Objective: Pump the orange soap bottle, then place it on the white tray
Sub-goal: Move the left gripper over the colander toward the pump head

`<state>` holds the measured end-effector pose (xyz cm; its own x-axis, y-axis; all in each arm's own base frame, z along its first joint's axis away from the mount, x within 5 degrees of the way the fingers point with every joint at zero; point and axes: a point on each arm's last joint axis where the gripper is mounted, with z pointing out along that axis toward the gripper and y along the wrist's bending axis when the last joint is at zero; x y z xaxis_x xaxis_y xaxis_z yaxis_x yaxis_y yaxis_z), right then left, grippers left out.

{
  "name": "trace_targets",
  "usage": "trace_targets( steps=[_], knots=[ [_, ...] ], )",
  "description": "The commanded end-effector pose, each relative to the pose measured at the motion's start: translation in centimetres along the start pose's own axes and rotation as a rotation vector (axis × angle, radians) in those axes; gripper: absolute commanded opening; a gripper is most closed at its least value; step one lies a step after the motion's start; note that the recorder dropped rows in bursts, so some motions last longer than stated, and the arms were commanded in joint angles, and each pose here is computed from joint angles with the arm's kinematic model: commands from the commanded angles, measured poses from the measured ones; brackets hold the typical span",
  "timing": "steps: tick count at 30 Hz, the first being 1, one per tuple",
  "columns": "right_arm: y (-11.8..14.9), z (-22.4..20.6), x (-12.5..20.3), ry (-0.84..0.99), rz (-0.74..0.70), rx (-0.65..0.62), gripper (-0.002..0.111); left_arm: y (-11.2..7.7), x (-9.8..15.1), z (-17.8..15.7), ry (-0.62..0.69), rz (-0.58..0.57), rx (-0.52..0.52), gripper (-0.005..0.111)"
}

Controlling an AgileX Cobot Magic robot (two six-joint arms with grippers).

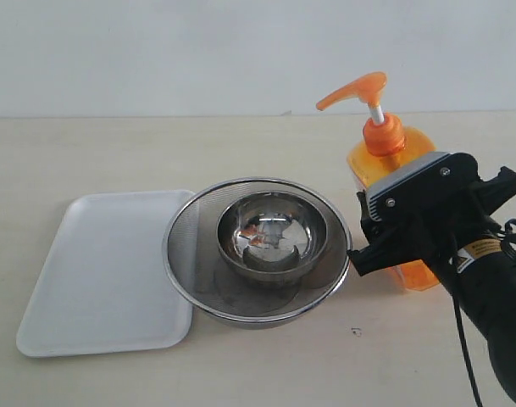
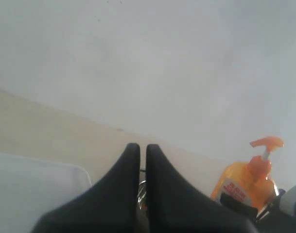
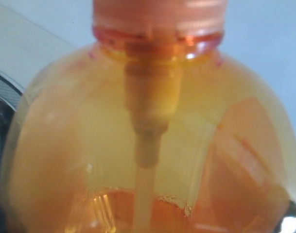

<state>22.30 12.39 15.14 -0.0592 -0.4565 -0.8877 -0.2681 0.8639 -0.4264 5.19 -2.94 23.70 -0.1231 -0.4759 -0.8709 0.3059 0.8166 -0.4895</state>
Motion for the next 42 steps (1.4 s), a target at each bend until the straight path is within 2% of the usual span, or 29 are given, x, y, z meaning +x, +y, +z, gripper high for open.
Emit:
trace_targets(
  steps=[1,6,11,14,20,33,39,42],
  knots=[
    [0.1,0.0,-0.5,-0.043,-0.026,-0.018,0.0,-0.8,-0.8,1.7,0.086,0.06,0.068,0.005],
    [0.3,0.0,-0.4,-0.03,-0.051,-0.035,0.0,-1.9,-1.8,4.3,0.189,0.07,0.184,0.005],
    [0.3,0.0,-0.3,-0.018,-0.064,-0.042,0.0,-2.3,-2.5,7.0,0.275,0.128,0.272,0.005],
    [0.3,0.0,-0.3,-0.017,-0.103,-0.039,0.0,-2.5,-2.6,8.7,0.351,0.069,0.343,0.005],
    [0.3,0.0,-0.3,-0.016,-0.113,-0.04,0.0,-3.6,-4.0,11.0,0.367,0.142,0.517,0.005],
    [0.3,0.0,-0.3,-0.018,-0.121,-0.039,0.0,-3.2,-6.0,16.4,0.38,0.182,0.58,0.005],
    [0.3,0.0,-0.3,-0.018,-0.119,-0.039,0.0,-5.5,-4.7,19.8,0.471,0.221,0.669,0.005],
    [0.3,0.0,-0.3,-0.018,-0.119,-0.039,0.0,-7.2,-3.4,21.8,0.496,0.29,0.681,0.005]
  ],
)
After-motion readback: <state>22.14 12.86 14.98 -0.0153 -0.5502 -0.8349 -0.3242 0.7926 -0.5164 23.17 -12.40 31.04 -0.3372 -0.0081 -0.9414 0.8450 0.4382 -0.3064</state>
